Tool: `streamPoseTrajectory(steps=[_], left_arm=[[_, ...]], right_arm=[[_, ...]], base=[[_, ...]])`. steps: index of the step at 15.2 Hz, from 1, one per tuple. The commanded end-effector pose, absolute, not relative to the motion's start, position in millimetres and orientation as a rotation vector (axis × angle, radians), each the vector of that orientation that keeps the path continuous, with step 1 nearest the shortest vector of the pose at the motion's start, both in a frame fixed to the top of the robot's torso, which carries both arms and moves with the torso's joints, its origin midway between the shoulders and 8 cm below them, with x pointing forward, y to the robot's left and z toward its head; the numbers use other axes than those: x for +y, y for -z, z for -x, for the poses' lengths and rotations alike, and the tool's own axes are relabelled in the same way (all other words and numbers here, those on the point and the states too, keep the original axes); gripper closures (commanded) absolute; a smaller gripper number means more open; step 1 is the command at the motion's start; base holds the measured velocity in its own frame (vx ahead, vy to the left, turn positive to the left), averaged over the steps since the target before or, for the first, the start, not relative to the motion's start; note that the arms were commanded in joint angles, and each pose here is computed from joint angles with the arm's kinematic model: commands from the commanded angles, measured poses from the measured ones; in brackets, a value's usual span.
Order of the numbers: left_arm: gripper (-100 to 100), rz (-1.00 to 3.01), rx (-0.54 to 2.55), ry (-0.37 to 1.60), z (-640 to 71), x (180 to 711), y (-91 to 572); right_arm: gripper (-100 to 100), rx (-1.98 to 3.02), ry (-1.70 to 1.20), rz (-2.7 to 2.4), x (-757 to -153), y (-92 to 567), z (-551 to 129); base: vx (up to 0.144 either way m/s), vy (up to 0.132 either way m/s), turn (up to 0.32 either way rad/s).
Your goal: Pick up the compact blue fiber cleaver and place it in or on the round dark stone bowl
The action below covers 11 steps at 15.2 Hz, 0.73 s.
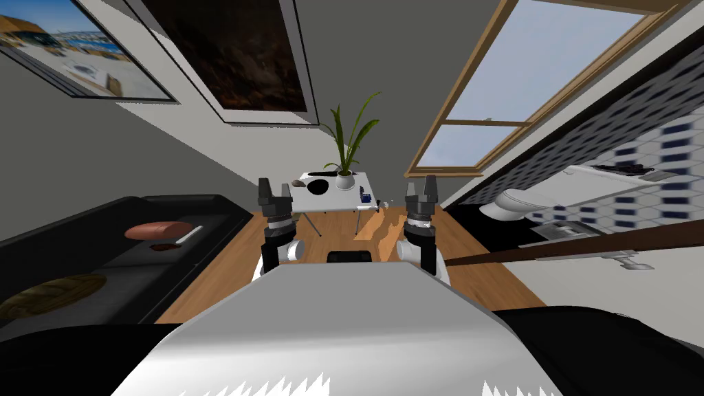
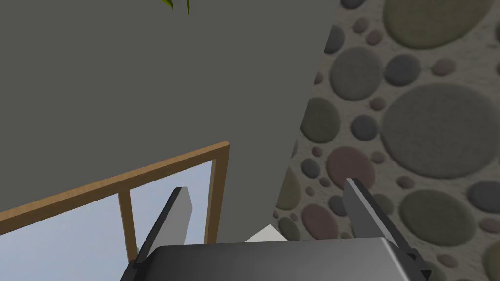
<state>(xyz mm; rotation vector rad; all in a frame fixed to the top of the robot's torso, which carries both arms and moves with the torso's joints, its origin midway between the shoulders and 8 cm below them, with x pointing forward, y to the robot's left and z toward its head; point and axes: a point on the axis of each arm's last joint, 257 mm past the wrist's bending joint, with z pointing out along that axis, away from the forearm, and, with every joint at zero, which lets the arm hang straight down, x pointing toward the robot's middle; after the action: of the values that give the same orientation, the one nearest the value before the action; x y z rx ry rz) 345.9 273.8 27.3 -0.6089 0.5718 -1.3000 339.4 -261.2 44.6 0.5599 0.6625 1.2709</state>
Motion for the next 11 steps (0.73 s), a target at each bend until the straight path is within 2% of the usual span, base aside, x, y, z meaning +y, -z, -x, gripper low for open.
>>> streamPoseTrajectory(steps=[1,5,11], left_arm=[[0,0.609,0.572,1.3,-346,274,-27],[0,0.609,0.572,1.3,-346,274,-27],[0,0.609,0.572,1.3,-346,274,-27]], right_arm=[[-100,0.722,-1.248,-0.531,-257,-36,-345],[-100,0.818,-1.187,-0.496,-254,-16,-356],[-100,1.039,-0.975,-0.429,-263,44,-384]], base=[[0.008,0.02,0.017],[0.017,0.052,0.03],[0.038,0.121,0.057]])
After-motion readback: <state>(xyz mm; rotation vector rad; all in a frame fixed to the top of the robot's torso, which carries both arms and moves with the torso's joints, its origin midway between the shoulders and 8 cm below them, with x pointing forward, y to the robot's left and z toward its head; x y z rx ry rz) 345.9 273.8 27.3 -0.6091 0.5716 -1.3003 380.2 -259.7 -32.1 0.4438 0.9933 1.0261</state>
